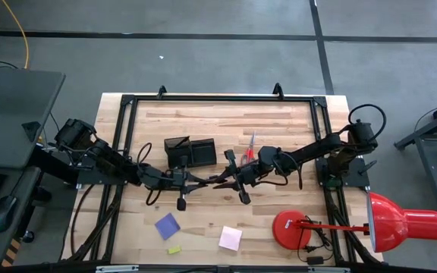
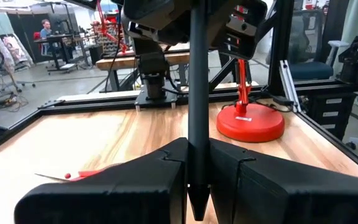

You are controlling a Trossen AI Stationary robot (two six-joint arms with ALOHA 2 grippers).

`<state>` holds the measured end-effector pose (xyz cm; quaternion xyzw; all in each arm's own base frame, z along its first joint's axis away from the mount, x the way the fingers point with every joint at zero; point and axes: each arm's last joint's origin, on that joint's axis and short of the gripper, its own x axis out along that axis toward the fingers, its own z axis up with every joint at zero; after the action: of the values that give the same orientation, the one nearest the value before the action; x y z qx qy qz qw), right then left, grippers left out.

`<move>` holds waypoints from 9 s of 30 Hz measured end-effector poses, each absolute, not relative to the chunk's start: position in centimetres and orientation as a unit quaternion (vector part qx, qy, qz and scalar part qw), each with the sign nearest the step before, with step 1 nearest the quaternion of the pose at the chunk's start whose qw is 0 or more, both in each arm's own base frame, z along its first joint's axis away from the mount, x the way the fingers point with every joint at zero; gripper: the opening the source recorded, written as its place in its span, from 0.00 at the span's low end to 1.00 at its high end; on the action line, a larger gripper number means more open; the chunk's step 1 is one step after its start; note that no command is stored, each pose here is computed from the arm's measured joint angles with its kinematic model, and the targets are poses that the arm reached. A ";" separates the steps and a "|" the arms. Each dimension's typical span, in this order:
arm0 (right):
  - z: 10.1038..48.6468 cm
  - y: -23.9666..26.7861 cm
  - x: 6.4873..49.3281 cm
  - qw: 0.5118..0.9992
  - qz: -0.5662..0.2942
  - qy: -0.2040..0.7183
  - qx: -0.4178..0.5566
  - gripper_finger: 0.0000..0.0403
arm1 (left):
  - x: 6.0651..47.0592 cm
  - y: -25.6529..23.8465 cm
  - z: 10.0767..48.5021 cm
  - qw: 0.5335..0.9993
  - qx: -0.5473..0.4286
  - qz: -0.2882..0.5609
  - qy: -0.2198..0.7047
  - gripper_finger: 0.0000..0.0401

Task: Pick and place office supplies into organizer
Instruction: Put the pen black into the desk organizer, then put the scissors into the desk organizer

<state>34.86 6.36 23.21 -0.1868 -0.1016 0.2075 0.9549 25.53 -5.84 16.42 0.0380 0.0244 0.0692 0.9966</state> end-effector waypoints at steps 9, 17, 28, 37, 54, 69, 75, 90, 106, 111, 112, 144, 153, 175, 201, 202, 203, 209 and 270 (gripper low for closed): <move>22.9 6.3 34.9 0.958 0.201 -0.081 -0.190 0.04 | 25.5 -5.7 16.3 0.995 0.039 0.088 0.031 0.11; 22.4 5.9 35.1 0.969 0.142 -0.046 -0.198 0.03 | 25.1 -5.1 15.9 0.977 0.056 0.198 0.060 0.12; 22.2 4.7 35.2 0.971 0.115 -0.026 -0.208 0.02 | 24.8 -4.6 15.4 0.958 0.062 0.262 0.095 0.36; 22.5 2.9 35.2 0.973 0.099 -0.019 -0.207 0.03 | 24.0 -4.3 14.3 0.927 0.098 0.332 0.147 0.66; 23.9 -3.9 36.0 0.979 0.110 0.002 -0.173 0.02 | 17.8 -9.0 19.2 0.971 0.028 0.196 0.132 0.68; 26.1 -8.0 43.0 0.971 0.140 0.094 -0.168 0.03 | 13.3 -9.1 24.2 0.992 0.058 0.105 0.046 0.68; 26.4 -9.9 45.3 0.969 0.149 0.109 -0.165 0.02 | 11.7 -7.8 25.2 0.993 0.055 0.099 0.032 0.68; 23.1 -11.3 50.6 0.960 0.202 0.148 -0.127 0.08 | 10.6 -6.7 24.7 0.993 0.019 0.101 0.055 0.68; 26.0 -7.9 48.6 0.934 0.251 0.237 -0.088 0.22 | 11.2 -7.2 22.8 0.986 0.045 0.111 0.118 0.68; 25.8 -4.7 46.9 0.898 0.279 0.337 -0.052 0.20 | 12.1 -7.9 22.2 0.980 0.058 0.152 0.116 0.68; 25.9 -4.2 46.5 0.891 0.282 0.355 -0.038 0.20 | 12.2 -8.0 22.1 0.978 0.055 0.167 0.113 0.68; 18.7 2.5 26.7 0.993 -0.010 0.113 0.011 0.19 | 14.4 -6.3 22.8 0.939 0.023 0.339 0.057 0.68; 15.8 3.1 25.3 0.961 -0.201 0.192 -0.015 0.19 | 15.9 -3.1 23.1 0.927 0.041 0.365 0.078 0.68; 13.2 5.1 23.7 0.913 -0.048 0.347 -0.208 0.22 | 16.8 -2.0 22.7 0.955 0.028 0.274 0.108 0.68; 12.3 1.7 27.5 0.887 0.008 0.426 -0.175 0.32 | 16.7 -2.0 22.5 0.954 0.031 0.274 0.118 0.68; 12.2 1.6 27.5 0.884 0.003 0.433 -0.177 0.32 | 16.7 -2.0 22.5 0.954 0.031 0.274 0.118 0.68; 12.2 1.6 27.6 0.884 0.000 0.433 -0.178 0.32 | 16.7 -2.0 22.5 0.954 0.032 0.274 0.118 0.68; 12.7 1.3 28.0 0.884 -0.005 0.434 -0.177 0.33 | 16.7 -2.0 22.5 0.955 0.031 0.272 0.118 0.68; 13.9 2.1 30.7 0.912 -0.013 0.405 -0.061 0.00 | 16.8 -2.1 22.5 0.959 0.031 0.253 0.121 0.68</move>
<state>30.70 2.10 13.90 -0.0607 0.4046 -0.0130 0.9124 16.80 -2.12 22.46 0.0311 0.1208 0.2530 0.9594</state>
